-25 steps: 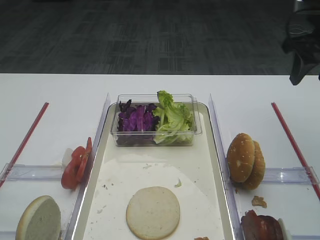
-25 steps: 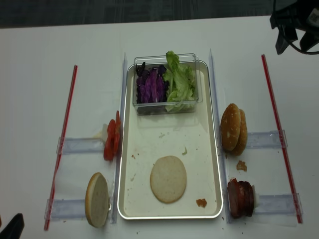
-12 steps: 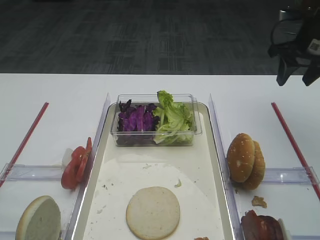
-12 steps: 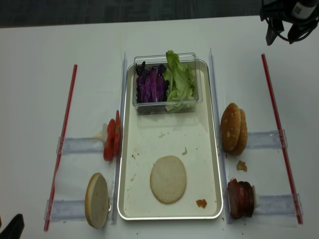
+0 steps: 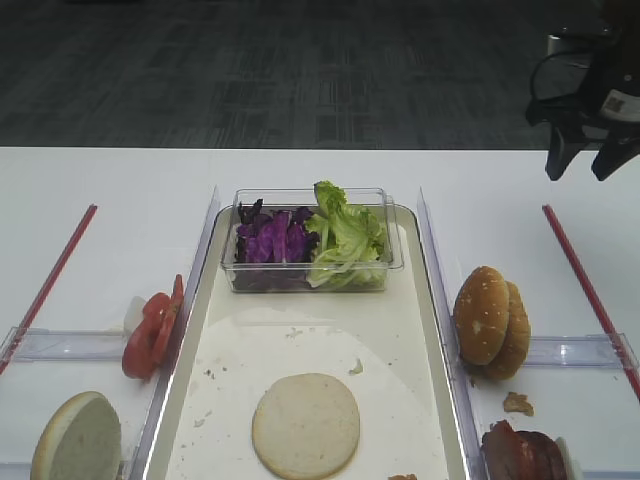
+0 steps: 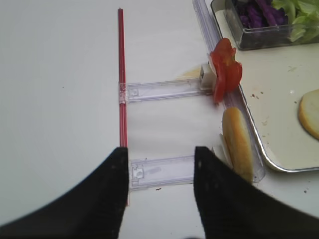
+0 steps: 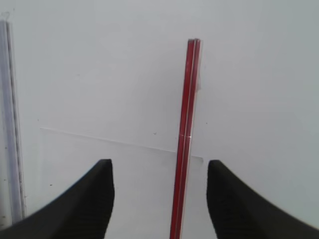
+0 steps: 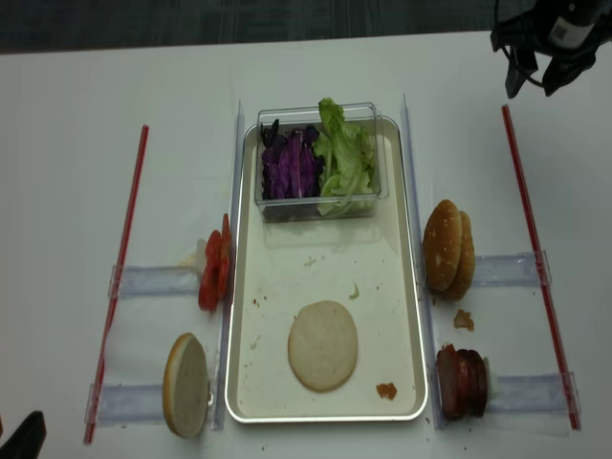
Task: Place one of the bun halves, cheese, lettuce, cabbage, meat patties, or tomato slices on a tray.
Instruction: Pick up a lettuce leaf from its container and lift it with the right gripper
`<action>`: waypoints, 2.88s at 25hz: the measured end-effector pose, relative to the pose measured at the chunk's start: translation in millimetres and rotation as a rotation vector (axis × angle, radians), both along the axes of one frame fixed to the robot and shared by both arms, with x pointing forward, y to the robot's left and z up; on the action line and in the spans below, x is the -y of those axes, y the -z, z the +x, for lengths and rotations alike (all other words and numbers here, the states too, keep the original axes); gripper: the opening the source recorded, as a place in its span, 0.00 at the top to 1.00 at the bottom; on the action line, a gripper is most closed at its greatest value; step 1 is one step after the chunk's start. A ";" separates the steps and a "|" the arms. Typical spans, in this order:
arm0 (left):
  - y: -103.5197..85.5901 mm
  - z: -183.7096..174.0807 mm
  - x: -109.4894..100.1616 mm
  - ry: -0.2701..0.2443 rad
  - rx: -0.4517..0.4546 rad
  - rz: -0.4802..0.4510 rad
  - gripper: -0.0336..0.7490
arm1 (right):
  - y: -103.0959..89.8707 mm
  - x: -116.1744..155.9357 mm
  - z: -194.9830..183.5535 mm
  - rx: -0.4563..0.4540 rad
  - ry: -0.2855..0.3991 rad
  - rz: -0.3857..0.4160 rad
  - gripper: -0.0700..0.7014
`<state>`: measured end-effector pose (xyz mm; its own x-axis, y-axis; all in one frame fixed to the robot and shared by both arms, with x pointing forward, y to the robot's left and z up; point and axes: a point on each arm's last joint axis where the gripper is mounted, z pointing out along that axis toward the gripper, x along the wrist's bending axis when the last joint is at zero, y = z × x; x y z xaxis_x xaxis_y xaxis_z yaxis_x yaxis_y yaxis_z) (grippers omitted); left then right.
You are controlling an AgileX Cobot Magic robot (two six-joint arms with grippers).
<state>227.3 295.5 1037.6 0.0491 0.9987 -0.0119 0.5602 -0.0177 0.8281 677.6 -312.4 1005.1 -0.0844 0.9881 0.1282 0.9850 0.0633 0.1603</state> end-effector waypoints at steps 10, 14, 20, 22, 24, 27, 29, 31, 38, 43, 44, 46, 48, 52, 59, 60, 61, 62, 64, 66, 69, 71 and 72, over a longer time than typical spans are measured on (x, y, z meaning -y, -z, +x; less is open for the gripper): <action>0.0 0.0 0.0 0.000 0.000 0.000 0.58 | -10.4 -62.2 2.0 0.031 -0.081 0.008 0.35; 0.0 0.0 0.0 0.000 0.000 0.000 0.58 | -12.0 -91.2 -1.6 0.032 -0.122 0.014 0.35; 0.0 0.0 0.0 0.000 0.000 0.000 0.58 | -11.4 -129.6 -10.1 0.026 -0.188 0.020 0.35; 0.0 0.0 0.0 0.000 0.000 0.000 0.58 | -11.4 -139.5 -12.9 0.025 -0.205 0.022 0.35; 0.0 0.0 0.0 0.000 0.000 0.000 0.58 | -11.4 -150.2 -16.2 0.023 -0.219 0.024 0.35; 0.0 0.0 0.0 0.000 0.000 0.000 0.58 | -11.4 -164.2 -21.0 0.021 -0.245 0.027 0.35; 0.0 0.0 0.0 0.000 0.000 0.000 0.58 | -11.4 -173.7 -24.6 0.020 -0.264 0.029 0.35; 0.0 0.0 0.0 0.000 0.000 0.000 0.58 | -11.5 -181.9 -27.8 0.017 -0.278 0.037 0.35; 0.0 0.0 0.0 0.000 0.000 0.000 0.58 | -5.8 -198.1 -32.6 -0.010 -0.293 0.084 0.35; 0.0 0.0 0.0 0.000 0.000 0.000 0.58 | 13.2 -211.4 -29.8 -0.048 -0.310 0.090 0.35; 0.0 0.0 0.0 0.000 0.000 0.000 0.58 | 16.0 -215.3 -28.4 -0.048 -0.317 0.090 0.35; 0.0 0.0 0.0 0.000 0.000 0.000 0.58 | 18.9 -220.9 -24.5 -0.041 -0.324 0.093 0.35; 0.0 0.0 0.0 0.000 0.000 0.000 0.58 | 19.2 -224.9 -18.0 -0.024 -0.323 0.098 0.35; 0.0 0.0 0.0 0.000 0.000 0.000 0.58 | 20.1 -230.5 -4.0 0.016 -0.316 0.102 0.38; 0.0 0.0 0.0 0.000 0.000 0.000 0.58 | 35.5 -231.2 5.4 0.013 -0.304 0.066 0.41; 0.0 0.0 0.0 0.000 0.000 0.000 0.58 | 37.1 -230.0 6.1 0.015 -0.306 0.050 0.41; 0.0 0.0 0.0 0.000 0.000 0.000 0.58 | 37.2 -229.1 6.5 0.017 -0.303 0.039 0.41; 0.0 0.0 0.0 0.000 0.000 0.000 0.58 | 37.3 -228.2 6.8 0.020 -0.305 0.028 0.41; 0.0 0.0 0.0 0.000 0.000 0.000 0.58 | 37.4 -227.9 6.9 0.021 -0.304 0.025 0.41; 0.0 0.0 0.0 0.000 0.000 0.000 0.58 | 37.4 -227.8 7.0 0.021 -0.304 0.024 0.41; 0.0 0.0 0.0 0.000 0.000 0.000 0.58 | 43.4 -228.5 7.7 0.009 -0.303 0.024 0.41; 0.0 0.0 0.0 0.000 0.000 0.000 0.58 | 47.0 -228.9 8.0 0.001 -0.303 0.025 0.41; 0.0 0.0 0.0 0.000 0.000 0.000 0.58 | 49.3 -229.1 8.2 -0.004 -0.302 0.025 0.42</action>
<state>227.3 295.5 1037.6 0.0491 0.9987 -0.0119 0.5602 -0.0177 0.8281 685.8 -83.2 955.8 -0.3736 0.9148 0.1534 0.9228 0.3498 0.1615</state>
